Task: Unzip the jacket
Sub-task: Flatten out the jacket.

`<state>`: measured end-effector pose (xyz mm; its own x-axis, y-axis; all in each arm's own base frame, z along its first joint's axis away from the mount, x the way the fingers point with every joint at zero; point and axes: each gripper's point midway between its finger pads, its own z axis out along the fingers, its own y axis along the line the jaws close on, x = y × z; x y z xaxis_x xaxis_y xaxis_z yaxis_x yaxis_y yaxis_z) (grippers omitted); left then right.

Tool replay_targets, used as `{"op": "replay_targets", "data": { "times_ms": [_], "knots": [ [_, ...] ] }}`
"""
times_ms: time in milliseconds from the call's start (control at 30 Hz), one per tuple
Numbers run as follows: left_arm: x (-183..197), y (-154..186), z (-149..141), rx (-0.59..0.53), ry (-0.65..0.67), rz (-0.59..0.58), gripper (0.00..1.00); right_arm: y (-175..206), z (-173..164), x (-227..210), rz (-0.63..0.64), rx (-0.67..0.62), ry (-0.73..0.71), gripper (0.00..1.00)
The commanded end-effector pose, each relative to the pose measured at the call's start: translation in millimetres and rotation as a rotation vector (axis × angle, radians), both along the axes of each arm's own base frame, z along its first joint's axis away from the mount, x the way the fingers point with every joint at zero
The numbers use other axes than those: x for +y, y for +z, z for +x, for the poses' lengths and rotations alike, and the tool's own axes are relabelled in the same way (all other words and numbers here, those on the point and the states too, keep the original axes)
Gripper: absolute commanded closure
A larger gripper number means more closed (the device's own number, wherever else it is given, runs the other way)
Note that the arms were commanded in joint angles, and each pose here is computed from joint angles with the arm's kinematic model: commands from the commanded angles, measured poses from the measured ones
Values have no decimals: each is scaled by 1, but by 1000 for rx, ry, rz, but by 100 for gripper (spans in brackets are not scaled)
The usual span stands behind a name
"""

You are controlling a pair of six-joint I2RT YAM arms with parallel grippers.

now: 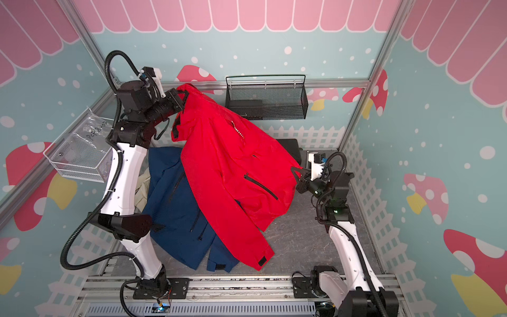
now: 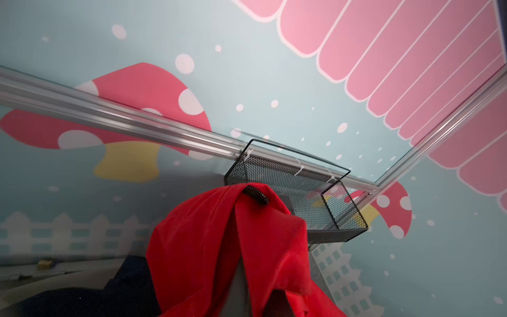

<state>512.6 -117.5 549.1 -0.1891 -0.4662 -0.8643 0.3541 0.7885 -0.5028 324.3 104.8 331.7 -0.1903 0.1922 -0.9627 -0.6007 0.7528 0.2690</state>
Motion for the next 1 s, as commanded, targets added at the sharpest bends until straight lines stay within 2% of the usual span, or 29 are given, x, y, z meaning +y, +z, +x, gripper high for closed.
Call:
{"op": "replay_targets", "data": {
  "times_ms": [0, 200, 367, 467, 533, 667, 733, 767, 800, 833, 867, 900, 967],
  "knots": [
    [5, 97, -36, -298, 1, -124, 100, 5, -27, 12, -41, -74, 80, 100],
    [20, 156, -72, -498, 28, -241, 100, 21, -56, 29, -100, -188, 214, 100],
    [23, 167, -80, -539, 27, -268, 100, 20, -89, 44, -135, -238, 371, 100],
    [22, 153, -66, -488, 34, -249, 100, 11, -94, 45, -123, -212, 379, 100],
    [20, 131, -46, -409, 38, -233, 100, 2, -93, 44, -109, -180, 365, 100],
    [16, 50, 1, -136, 21, -184, 100, -32, -71, 32, -107, -45, 240, 100],
    [13, -4, 19, 11, 1, -149, 100, -52, -55, 20, -111, 51, 138, 90],
    [12, -37, 28, 89, -10, -128, 83, -64, -46, 13, -119, 102, 88, 69],
    [12, -66, 32, 157, -16, -108, 58, -76, -36, 6, -130, 158, 36, 50],
    [15, -94, 34, 219, -11, -92, 46, -82, -29, 0, -142, 195, -2, 37],
    [19, -124, 35, 278, -1, -70, 38, -90, -20, -5, -154, 237, -36, 23],
    [26, -150, 33, 326, 13, -48, 31, -94, -12, -10, -163, 267, -66, 16],
    [43, -190, 23, 405, 41, -29, 23, -98, 4, -17, -168, 299, -111, 7]
  ]
}}
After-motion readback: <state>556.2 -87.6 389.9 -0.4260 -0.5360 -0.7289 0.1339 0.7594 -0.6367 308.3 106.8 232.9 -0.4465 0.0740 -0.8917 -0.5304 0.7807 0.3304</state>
